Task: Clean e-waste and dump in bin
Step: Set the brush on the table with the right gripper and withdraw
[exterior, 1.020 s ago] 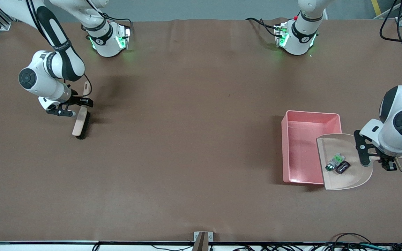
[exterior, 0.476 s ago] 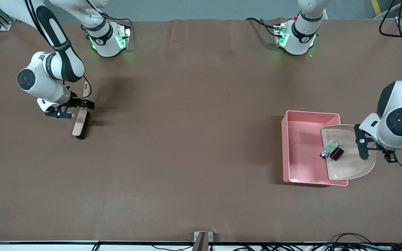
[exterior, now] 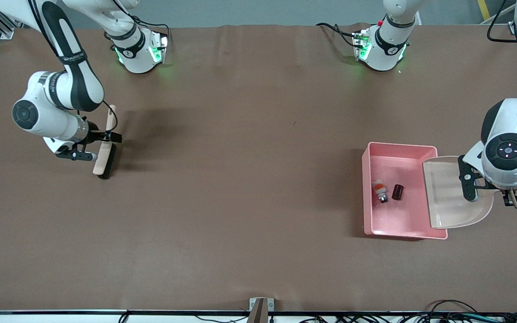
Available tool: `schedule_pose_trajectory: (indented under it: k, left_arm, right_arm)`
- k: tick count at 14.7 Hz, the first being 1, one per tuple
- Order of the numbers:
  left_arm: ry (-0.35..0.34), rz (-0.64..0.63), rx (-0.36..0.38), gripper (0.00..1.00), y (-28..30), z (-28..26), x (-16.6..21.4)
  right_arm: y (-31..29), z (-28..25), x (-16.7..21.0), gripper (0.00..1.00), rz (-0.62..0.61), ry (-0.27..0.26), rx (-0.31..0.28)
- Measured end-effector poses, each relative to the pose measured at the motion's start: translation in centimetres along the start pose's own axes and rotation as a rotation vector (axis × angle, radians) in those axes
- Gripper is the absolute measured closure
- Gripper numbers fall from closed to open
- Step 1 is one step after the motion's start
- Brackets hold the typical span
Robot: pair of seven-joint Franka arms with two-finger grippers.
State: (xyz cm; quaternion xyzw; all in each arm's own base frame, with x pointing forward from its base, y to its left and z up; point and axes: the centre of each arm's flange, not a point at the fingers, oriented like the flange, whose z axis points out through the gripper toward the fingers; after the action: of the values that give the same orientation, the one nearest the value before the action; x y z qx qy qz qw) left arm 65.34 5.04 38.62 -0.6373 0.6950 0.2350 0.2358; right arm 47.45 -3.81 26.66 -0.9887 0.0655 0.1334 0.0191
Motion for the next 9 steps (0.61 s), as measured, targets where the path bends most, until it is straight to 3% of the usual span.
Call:
schedule_pose_trajectory:
  k: [4,7,9]
  left_arm:
    - [0.003,-0.013,0.065,0.67,-1.0,-3.4,0.1]
    - [0.120,-0.064,0.140,0.67,-2.0,-9.7,0.3]
    - [0.203,-0.103,0.161,0.67,-2.2,-13.0,2.4]
  right_arm:
    - [1.0,-3.5,0.5,0.00,0.020,-0.079,0.009]
    - [2.4,-9.4,1.0,0.00,0.041,-0.100,0.018]
    - [3.2,-14.8,1.2,0.00,0.050,-0.084,0.021]
